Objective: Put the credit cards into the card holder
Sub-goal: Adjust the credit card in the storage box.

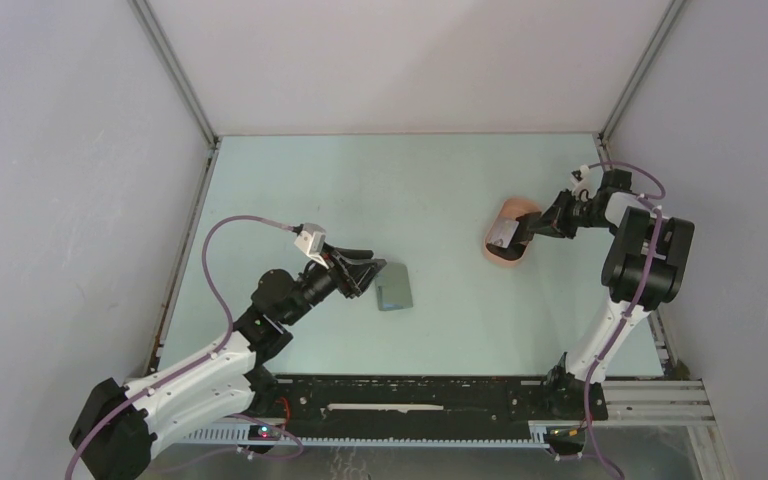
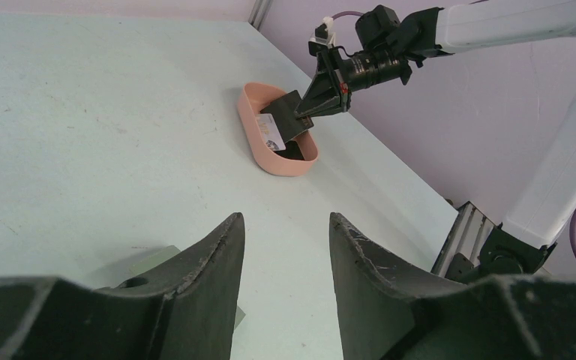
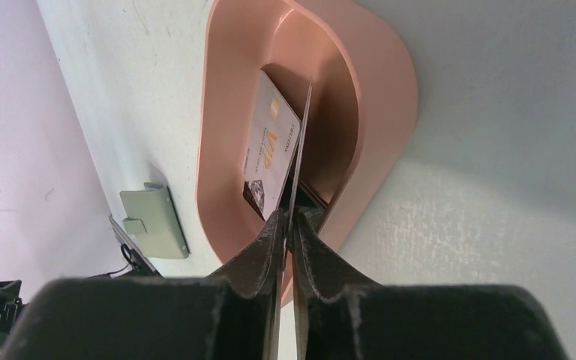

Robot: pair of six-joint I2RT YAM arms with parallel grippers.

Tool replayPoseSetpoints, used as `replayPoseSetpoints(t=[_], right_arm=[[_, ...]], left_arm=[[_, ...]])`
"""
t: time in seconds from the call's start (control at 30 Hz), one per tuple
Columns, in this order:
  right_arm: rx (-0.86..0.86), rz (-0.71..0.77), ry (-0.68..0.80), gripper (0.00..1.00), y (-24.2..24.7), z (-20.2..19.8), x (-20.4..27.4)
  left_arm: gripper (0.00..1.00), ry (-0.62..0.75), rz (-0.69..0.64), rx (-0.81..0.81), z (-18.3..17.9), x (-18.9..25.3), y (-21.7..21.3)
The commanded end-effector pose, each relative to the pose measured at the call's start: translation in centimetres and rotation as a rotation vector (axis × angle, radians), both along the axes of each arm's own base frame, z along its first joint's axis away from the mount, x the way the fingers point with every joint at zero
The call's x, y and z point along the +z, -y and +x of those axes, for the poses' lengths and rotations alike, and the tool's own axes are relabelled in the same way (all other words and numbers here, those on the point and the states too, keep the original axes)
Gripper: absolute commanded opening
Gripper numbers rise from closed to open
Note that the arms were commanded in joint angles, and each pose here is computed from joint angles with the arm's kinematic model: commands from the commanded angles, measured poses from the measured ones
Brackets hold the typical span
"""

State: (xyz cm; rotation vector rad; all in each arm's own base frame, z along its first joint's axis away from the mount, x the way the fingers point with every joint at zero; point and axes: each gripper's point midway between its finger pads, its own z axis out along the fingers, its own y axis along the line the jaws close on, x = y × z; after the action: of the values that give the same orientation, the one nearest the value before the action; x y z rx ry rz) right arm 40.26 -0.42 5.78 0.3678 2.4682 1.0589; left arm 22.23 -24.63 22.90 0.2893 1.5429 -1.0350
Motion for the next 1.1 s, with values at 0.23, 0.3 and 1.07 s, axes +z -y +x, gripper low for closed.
replayPoseSetpoints(t=[0.23,0.3,1.07], right_arm=[[-0.004,0.008,0.044,0.17,0.6,0.8,1.5],[-0.006,0.009,0.044,0.17,0.7,0.8,1.5],[-0.020,-0.036,0.082,0.09,1.6,0.8,2.9]], left_arm=[[0.51,0.043,-0.033,-0.008,-0.3,1.1,0.0],[0.51,0.043,-0.033,-0.008,-0.3,1.2,0.0],[0.51,0.043,-0.030,-0.019,-0.2,1.4,0.4]])
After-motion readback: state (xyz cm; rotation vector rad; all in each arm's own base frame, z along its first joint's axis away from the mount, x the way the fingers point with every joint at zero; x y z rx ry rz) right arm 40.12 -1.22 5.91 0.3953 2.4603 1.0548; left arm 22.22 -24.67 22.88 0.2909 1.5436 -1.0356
